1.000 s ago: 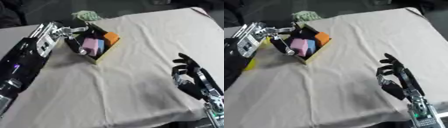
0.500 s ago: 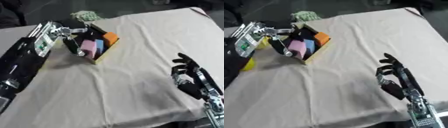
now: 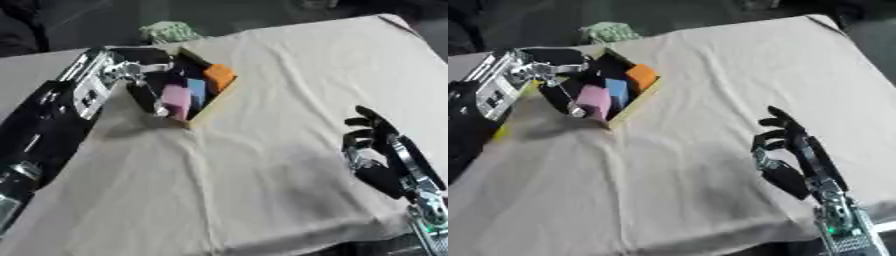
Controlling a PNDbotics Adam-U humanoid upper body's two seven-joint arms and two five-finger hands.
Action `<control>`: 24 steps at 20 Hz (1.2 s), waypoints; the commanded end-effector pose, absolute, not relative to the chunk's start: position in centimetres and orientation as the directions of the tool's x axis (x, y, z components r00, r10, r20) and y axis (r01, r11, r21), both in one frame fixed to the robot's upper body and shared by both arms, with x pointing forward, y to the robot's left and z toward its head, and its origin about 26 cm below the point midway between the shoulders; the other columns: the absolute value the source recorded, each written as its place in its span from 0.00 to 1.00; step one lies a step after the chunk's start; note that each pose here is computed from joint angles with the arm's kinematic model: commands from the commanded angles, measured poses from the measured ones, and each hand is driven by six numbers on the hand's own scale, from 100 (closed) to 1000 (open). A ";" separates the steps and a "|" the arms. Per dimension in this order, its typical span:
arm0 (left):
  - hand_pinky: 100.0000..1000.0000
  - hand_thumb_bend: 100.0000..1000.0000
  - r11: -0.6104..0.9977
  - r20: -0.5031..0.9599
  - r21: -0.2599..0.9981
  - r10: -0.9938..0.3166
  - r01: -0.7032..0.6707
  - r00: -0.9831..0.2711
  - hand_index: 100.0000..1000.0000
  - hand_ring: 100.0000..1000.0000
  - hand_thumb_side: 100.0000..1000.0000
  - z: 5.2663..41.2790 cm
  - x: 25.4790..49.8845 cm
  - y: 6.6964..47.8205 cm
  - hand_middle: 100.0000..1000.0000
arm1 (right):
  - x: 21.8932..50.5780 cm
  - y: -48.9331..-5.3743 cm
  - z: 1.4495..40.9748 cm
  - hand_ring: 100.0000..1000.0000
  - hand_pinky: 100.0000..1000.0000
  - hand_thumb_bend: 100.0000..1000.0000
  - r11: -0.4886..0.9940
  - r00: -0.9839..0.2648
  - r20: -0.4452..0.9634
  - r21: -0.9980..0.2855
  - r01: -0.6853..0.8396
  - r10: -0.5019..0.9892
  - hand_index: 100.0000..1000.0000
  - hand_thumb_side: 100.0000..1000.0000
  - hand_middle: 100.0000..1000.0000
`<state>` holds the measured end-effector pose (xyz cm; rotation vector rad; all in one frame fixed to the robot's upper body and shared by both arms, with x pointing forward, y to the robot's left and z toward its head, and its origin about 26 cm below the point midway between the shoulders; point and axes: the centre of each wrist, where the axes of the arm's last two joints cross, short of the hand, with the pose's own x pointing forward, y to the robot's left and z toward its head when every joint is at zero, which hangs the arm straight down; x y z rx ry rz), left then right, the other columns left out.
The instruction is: Pick up objects on the table and place them in the box.
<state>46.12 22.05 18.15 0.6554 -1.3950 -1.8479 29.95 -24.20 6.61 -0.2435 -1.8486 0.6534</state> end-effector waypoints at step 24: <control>0.76 0.61 -0.145 -0.088 0.988 -0.819 0.056 -0.568 0.88 0.73 0.30 24.5 45.2 24.7 0.76 | 30.1 -24.6 7.0 0.70 0.62 0.00 0.827 -0.379 0.797 -0.549 -0.126 0.471 0.98 0.32 0.77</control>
